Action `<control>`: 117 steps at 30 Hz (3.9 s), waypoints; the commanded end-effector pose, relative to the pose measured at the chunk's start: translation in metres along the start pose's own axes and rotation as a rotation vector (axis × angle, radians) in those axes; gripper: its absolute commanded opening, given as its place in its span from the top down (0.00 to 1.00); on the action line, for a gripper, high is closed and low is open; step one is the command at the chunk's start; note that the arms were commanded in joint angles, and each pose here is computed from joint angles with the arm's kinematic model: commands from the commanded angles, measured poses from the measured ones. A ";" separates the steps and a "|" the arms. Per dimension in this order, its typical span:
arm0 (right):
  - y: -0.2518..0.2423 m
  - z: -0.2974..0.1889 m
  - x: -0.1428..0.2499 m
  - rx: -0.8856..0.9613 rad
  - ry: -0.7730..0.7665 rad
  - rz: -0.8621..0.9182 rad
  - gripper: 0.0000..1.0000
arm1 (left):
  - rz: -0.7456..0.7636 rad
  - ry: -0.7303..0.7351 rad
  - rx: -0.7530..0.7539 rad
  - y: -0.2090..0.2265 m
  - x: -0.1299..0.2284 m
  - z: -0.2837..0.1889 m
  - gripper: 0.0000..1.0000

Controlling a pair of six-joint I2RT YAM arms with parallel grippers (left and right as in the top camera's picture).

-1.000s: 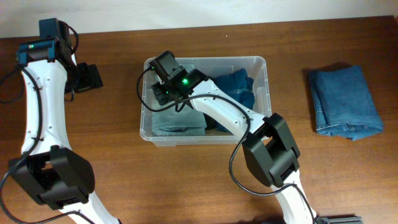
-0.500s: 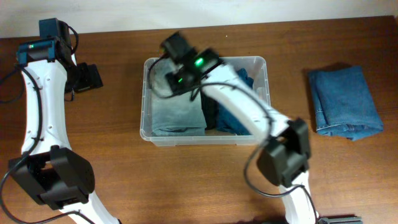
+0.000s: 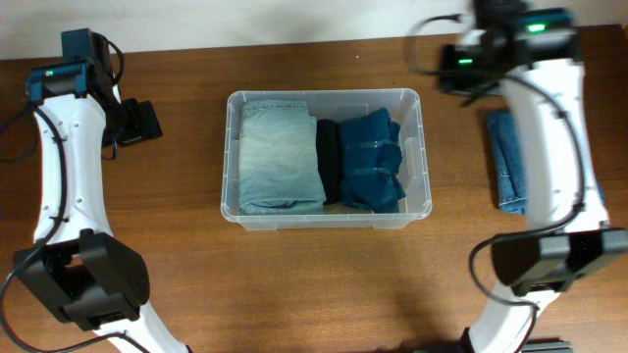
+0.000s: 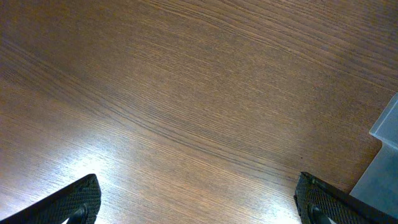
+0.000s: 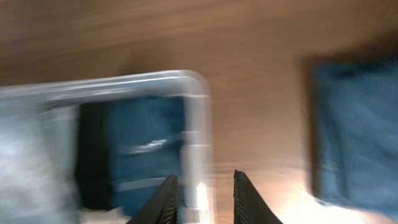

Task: Pack container

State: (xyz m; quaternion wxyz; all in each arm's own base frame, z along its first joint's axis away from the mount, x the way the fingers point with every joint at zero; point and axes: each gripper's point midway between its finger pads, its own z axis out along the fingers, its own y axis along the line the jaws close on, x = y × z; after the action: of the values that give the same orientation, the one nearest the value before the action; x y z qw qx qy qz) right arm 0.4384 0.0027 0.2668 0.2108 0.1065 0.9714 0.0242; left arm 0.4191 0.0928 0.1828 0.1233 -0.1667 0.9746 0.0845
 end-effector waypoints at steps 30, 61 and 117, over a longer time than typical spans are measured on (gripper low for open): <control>-0.318 0.048 0.076 0.197 0.098 0.699 0.01 | -0.002 -0.038 -0.001 0.002 -0.004 -0.013 0.01; -0.325 0.067 0.079 0.209 0.088 0.670 0.06 | -0.002 -0.038 -0.001 0.002 -0.004 -0.013 0.01; -0.363 0.178 0.116 0.160 0.001 0.779 0.96 | -0.002 -0.037 -0.001 0.002 -0.004 -0.013 0.01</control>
State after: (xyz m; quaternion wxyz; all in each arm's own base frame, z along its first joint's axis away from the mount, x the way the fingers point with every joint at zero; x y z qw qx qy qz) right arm 0.3353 -0.3418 0.0369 0.1915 0.4802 0.8559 -0.0090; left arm 0.4191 0.0929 0.1828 0.1233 -0.1668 0.9746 0.0847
